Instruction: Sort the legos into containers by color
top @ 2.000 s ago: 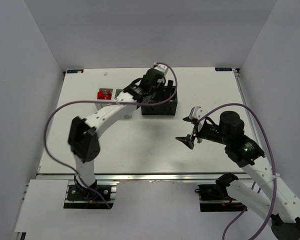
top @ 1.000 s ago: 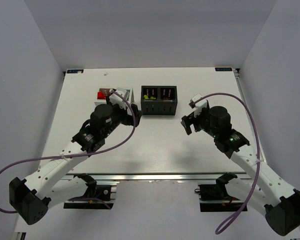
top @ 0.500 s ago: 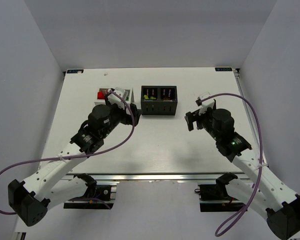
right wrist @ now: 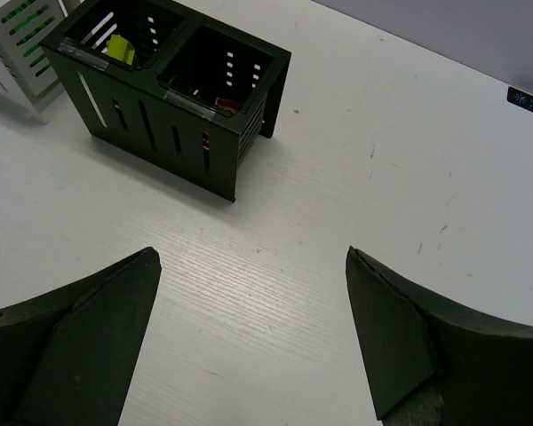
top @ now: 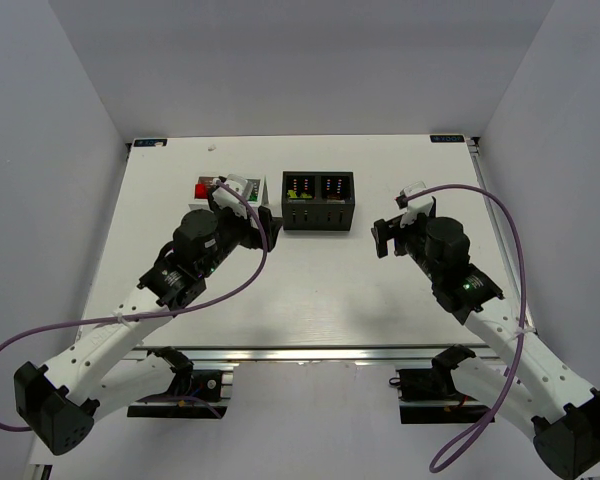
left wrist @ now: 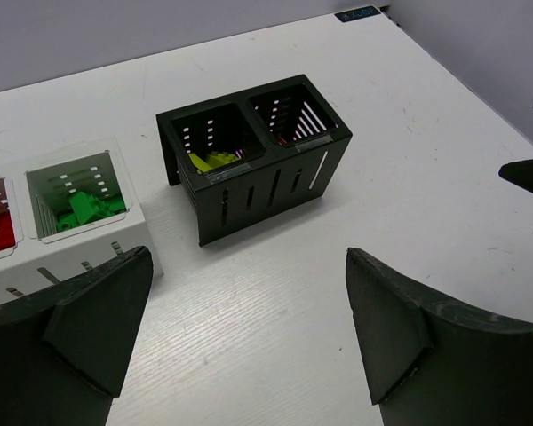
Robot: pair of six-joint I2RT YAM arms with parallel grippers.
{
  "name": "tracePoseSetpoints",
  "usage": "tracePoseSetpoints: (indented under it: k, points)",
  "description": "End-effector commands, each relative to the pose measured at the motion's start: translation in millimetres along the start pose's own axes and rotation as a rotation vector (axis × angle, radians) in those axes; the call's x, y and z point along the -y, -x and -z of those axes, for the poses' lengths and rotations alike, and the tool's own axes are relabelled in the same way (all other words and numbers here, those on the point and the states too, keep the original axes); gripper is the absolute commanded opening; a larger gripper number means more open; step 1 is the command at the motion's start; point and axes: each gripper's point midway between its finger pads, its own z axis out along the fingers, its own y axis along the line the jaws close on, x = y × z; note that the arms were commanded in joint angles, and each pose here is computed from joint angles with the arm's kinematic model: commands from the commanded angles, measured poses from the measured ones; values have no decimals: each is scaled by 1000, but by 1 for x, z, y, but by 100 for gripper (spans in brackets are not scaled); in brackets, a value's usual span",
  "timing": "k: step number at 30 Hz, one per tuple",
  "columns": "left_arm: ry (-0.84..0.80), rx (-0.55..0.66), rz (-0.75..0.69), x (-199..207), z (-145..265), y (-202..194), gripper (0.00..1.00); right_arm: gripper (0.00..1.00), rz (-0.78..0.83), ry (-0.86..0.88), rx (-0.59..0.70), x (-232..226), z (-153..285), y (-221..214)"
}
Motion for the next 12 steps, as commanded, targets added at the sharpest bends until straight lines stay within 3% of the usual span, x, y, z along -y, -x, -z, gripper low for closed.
tracePoseSetpoints:
  k: [1,12]
  points:
    - [7,14,-8,-2,2,2,98,89,-17,-21,86,6,2,25]
    - [8,14,-9,-3,2,2,98,90,34,30,82,-3,0,18]
